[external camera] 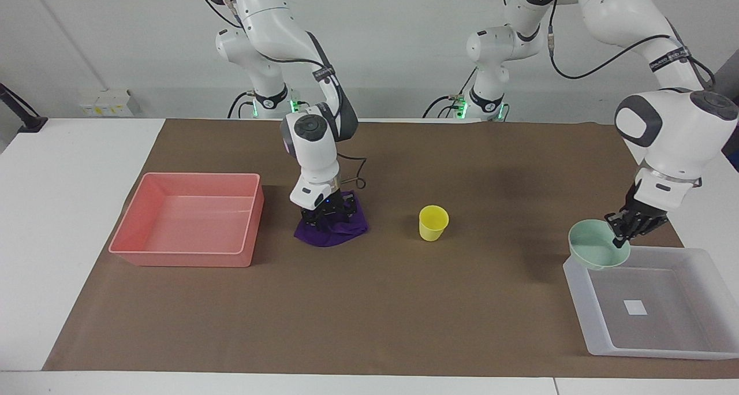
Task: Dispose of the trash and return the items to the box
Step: 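Lift the green bowl into the white box while the right gripper reaches the cloth, then grasp the purple cloth with the right gripper and release the bowl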
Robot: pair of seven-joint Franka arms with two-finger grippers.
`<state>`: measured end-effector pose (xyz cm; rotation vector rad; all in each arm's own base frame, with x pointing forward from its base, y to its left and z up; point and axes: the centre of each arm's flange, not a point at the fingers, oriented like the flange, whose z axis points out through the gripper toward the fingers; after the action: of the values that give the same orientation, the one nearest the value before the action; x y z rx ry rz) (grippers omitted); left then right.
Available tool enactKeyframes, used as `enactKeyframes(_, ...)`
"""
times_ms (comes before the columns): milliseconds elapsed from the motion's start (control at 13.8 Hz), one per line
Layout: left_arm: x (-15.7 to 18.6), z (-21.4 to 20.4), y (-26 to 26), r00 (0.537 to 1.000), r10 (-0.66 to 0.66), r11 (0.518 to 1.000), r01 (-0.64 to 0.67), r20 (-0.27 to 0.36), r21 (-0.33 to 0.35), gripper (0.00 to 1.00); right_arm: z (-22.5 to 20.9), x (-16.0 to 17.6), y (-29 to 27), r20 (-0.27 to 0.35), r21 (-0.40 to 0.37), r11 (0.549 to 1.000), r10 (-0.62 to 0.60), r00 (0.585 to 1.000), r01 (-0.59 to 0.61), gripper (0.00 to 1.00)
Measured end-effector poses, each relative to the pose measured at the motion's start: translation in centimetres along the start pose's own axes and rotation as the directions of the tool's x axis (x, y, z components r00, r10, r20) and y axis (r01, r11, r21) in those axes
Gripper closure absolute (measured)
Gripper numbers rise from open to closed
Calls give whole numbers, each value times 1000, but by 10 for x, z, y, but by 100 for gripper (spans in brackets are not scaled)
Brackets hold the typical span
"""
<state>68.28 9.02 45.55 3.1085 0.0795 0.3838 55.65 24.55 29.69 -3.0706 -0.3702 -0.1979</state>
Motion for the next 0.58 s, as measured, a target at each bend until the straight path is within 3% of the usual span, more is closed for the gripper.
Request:
enactKeyframes(217,37,14,-41,999,-49,999,49,-10,7,97,2,-1,0,4,-1,1000,1,1000,-1,65)
enactKeyframes(435,56,55,-75,996,-88,996,88,-16,13,97,2,-2,-2,4,0,999,54,999,-54,97)
enactKeyframes(580,64,82,-90,994,-104,994,104,-21,15,97,1,-2,-8,4,2,998,67,998,-67,97)
